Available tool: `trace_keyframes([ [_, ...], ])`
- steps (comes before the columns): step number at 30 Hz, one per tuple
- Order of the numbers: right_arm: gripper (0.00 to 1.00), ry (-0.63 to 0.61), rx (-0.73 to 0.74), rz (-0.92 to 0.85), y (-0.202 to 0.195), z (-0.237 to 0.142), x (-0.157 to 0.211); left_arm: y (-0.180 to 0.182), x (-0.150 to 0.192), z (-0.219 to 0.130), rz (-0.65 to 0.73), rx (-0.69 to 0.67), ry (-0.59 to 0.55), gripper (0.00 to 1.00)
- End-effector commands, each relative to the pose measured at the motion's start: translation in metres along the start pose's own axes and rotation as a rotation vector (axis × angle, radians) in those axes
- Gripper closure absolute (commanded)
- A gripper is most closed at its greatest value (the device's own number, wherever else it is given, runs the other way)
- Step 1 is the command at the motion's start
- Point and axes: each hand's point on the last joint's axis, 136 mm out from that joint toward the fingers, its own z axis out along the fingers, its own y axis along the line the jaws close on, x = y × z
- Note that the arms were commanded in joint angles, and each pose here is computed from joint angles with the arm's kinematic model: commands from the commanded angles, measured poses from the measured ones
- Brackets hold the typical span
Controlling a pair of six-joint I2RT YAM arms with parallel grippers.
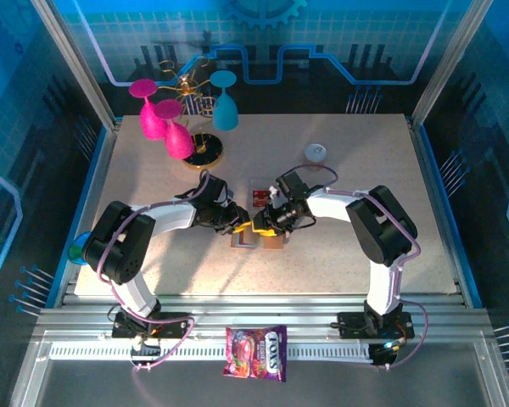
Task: Take the credit cards out of the card holder
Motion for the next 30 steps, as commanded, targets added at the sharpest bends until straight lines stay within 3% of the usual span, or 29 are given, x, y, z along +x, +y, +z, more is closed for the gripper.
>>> trace_keyframes([
  [1,0.62,-0.045,-0.014,-0.004,0.01,-0.02,-0.004,-0.013,0.006,-0.003,0.011,0.036,0.03,0.74],
  [15,0.6,-0.139,0.138,-0.028,-0.004,-0.077,-0.01,-0.05,0.02,0.007,0.081,0.086,0.095,0.61],
  [30,0.6,-0.195,0.155,-0.018,-0.009,-0.102,-0.008,-0.079,0.034,0.043,0.118,0.114,0.164,0.52],
])
